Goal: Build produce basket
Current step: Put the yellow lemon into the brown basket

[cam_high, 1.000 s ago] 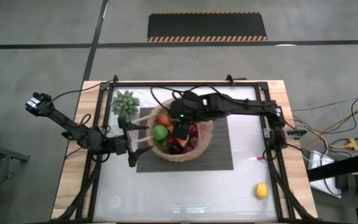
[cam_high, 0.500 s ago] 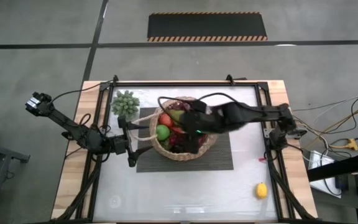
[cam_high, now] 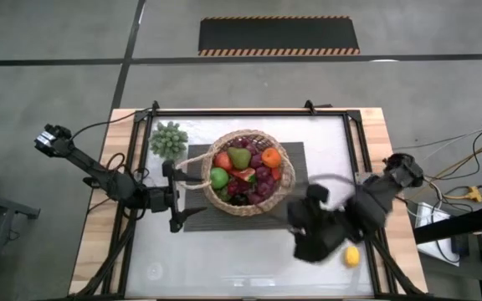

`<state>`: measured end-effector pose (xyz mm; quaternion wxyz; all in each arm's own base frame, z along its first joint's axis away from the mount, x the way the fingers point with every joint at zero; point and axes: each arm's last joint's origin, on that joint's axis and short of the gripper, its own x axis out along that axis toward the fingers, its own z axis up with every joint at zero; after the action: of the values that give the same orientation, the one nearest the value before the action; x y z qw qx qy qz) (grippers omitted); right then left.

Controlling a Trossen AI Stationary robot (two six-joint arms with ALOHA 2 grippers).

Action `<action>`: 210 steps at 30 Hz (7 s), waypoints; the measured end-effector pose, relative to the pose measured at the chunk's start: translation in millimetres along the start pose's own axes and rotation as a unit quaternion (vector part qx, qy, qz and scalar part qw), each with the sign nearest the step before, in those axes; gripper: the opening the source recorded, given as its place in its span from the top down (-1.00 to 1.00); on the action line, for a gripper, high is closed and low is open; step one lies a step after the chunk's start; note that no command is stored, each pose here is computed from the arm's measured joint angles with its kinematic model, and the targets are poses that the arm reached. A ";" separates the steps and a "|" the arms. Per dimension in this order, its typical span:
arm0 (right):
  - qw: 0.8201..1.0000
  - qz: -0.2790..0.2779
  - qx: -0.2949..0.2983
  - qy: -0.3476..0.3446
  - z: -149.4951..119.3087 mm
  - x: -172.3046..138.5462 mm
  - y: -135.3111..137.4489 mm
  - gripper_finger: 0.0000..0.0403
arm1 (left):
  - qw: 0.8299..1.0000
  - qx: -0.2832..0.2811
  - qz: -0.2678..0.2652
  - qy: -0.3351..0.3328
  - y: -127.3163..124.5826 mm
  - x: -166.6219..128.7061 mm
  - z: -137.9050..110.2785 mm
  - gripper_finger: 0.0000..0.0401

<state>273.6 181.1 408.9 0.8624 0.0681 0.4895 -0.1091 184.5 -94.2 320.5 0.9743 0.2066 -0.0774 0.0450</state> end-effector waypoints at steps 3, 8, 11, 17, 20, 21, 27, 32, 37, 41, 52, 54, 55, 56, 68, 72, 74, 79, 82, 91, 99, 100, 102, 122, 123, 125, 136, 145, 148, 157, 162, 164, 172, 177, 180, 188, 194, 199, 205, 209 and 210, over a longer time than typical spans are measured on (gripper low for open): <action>0.999 0.006 0.020 0.031 -26.6 4.7 20.4 -0.12 | 1.000 -0.004 -0.007 -0.011 -2.2 3.2 1.8 -0.68; 0.985 0.003 0.126 0.113 -69.5 12.2 40.4 -0.08 | 0.999 -0.021 0.005 -0.039 -1.4 8.4 10.6 -0.68; 0.970 -0.016 0.192 0.152 -96.0 19.2 50.2 -0.01 | 0.999 -0.016 0.010 -0.045 -1.2 8.8 11.5 -0.68; 0.923 -0.098 0.318 0.195 -144.0 32.8 51.2 0.13 | 0.999 -0.016 0.012 -0.048 -0.6 7.9 11.1 -0.68; 0.886 -0.165 0.379 0.210 -162.5 46.7 42.8 0.13 | 0.999 -0.015 0.011 -0.047 -0.8 8.0 10.7 -0.68; 0.873 -0.185 0.396 0.218 -167.8 52.3 39.9 0.12 | 0.999 -0.014 0.011 -0.047 -1.0 8.1 10.6 -0.68; 0.816 -0.263 0.423 0.294 -195.5 83.8 26.5 -0.10 | 0.999 -0.011 0.010 -0.042 -2.3 7.8 7.6 -0.68; 0.809 -0.227 0.441 0.314 -206.1 103.0 28.7 -0.33 | 0.999 -0.006 0.011 -0.036 -3.2 6.9 4.5 -0.68; 0.796 -0.214 0.470 0.315 -215.1 117.9 28.8 -0.40 | 0.999 0.005 0.011 -0.036 -3.4 6.9 4.2 -0.68; 0.779 -0.238 0.477 0.331 -222.2 123.2 23.7 -0.40 | 0.999 0.007 0.011 -0.035 -3.4 6.7 4.1 -0.68; 0.772 -0.212 0.487 0.349 -238.5 145.6 18.4 -0.40 | 0.999 0.023 0.013 -0.034 -3.4 6.5 3.5 -0.68; 0.773 -0.211 0.484 0.350 -239.4 146.6 17.6 -0.39 | 0.999 0.028 0.013 -0.033 -3.5 6.5 3.4 -0.68; 0.773 -0.212 0.484 0.350 -239.7 147.0 17.0 -0.37 | 0.999 0.029 0.013 -0.033 -3.6 6.4 3.1 -0.68; 0.774 -0.213 0.483 0.350 -240.1 147.3 16.5 -0.35 | 0.999 0.030 0.013 -0.033 -3.6 6.4 3.0 -0.68; 0.792 -0.209 0.466 0.335 -238.0 145.2 16.5 -0.30 | 0.999 0.030 0.012 -0.033 -3.7 6.3 2.8 -0.68; 0.813 -0.196 0.459 0.299 -232.1 141.7 19.8 -0.45 | 0.999 0.033 0.013 -0.033 -3.7 6.3 2.8 -0.68; 0.818 -0.196 0.460 0.285 -227.8 138.4 21.2 -0.52 | 0.999 0.033 0.012 -0.033 -3.7 6.4 2.7 -0.68; 0.815 -0.222 0.457 0.278 -219.9 125.4 21.9 -0.60 | 0.999 0.033 0.012 -0.033 -3.7 6.4 2.7 -0.68; 0.811 -0.229 0.466 0.271 -218.7 123.8 21.6 -0.61 | 0.999 0.033 0.012 -0.033 -3.8 6.4 2.7 -0.68; 0.794 -0.232 0.480 0.293 -229.6 140.3 23.7 -0.59 | 0.999 0.034 0.012 -0.032 -3.9 5.6 1.7 -0.68; 0.802 -0.224 0.471 0.291 -238.8 156.9 23.6 -0.43 | 0.999 0.033 0.012 -0.032 -3.7 5.5 1.8 -0.68; 0.805 -0.222 0.471 0.286 -238.5 157.1 23.7 -0.36 | 0.999 0.033 0.012 -0.032 -3.7 5.5 1.8 -0.68; 0.808 -0.219 0.471 0.277 -237.7 156.7 23.3 -0.20 | 0.999 0.034 0.012 -0.032 -4.0 5.7 1.5 -0.68; 0.916 -0.147 -0.133 -0.349 -130.2 157.5 66.0 0.27 | 0.981 -0.026 -0.165 -0.094 -48.4 31.7 -15.7 -0.68; 0.910 -0.151 -0.151 -0.354 -124.2 161.7 66.6 0.27 | 0.981 -0.029 -0.165 -0.101 -52.5 36.1 -16.5 -0.68; 0.902 -0.143 -0.191 -0.359 -112.0 172.1 65.7 0.28 | 0.980 -0.031 -0.163 -0.106 -61.4 45.2 -19.6 -0.68; 0.868 0.003 -0.248 -0.431 -70.7 191.6 45.9 0.29 | 0.981 -0.018 -0.185 -0.060 -96.6 74.2 -44.1 -0.68; 0.844 0.019 -0.265 -0.465 -62.0 188.4 43.1 0.29 | 0.977 -0.087 -0.187 -0.048 -99.4 84.8 -61.8 -0.68; 0.844 0.018 -0.262 -0.469 -60.0 188.5 41.6 0.29 | 0.973 -0.102 -0.198 -0.062 -99.3 88.2 -62.5 -0.68; 0.843 0.014 -0.251 -0.475 -56.3 188.7 38.7 0.29 | 0.971 -0.102 -0.209 -0.060 -102.4 92.4 -64.0 -0.52; 0.844 0.014 -0.251 -0.475 -56.1 188.8 38.5 0.29 | 0.971 -0.103 -0.207 -0.058 -101.6 93.2 -65.0 -0.25; 0.844 0.013 -0.252 -0.474 -56.2 188.9 38.5 0.28 | 0.971 -0.102 -0.208 -0.057 -101.9 93.2 -65.6 -0.12; 0.847 0.018 -0.244 -0.472 -56.4 189.3 38.4 0.02 | 0.972 -0.095 -0.209 -0.046 -101.5 93.9 -68.2 0.48; 0.849 0.007 -0.243 -0.470 -56.6 188.0 37.9 -0.26 | 0.972 -0.093 -0.211 -0.041 -101.4 93.7 -69.0 0.55; 0.848 -0.024 -0.245 -0.469 -59.1 178.7 38.6 -0.38 | 0.973 -0.095 -0.203 -0.050 -96.3 92.4 -62.6 0.56; 0.847 -0.148 -0.191 -0.473 -72.7 117.6 37.9 -0.50 | 1.000 -0.024 -0.007 -0.002 -50.7 85.0 -31.0 0.53; 0.848 -0.148 -0.170 -0.479 -80.5 99.1 36.5 -0.46 | 0.987 -0.027 0.149 0.061 -5.7 93.9 -42.6 0.51; 0.856 -0.152 -0.184 -0.459 -85.0 108.0 37.1 -0.46 | 0.978 -0.071 0.165 0.110 4.0 102.1 -67.3 0.50; 0.867 -0.152 -0.184 -0.436 -90.5 116.6 36.2 -0.51 | 0.976 -0.075 0.162 0.124 -0.5 101.3 -69.9 0.41; 0.870 -0.155 -0.189 -0.429 -92.4 119.2 35.5 -0.51 | 0.977 -0.081 0.160 0.117 -1.2 99.5 -66.0 0.20; 0.870 -0.157 -0.193 -0.426 -93.0 120.4 35.0 -0.51 | 0.977 -0.081 0.159 0.117 -1.4 99.3 -65.7 0.15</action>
<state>265.2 221.2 258.3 0.9548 -0.2302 0.0901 -0.1650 291.1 -63.0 277.5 0.9705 0.1052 0.0019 0.2170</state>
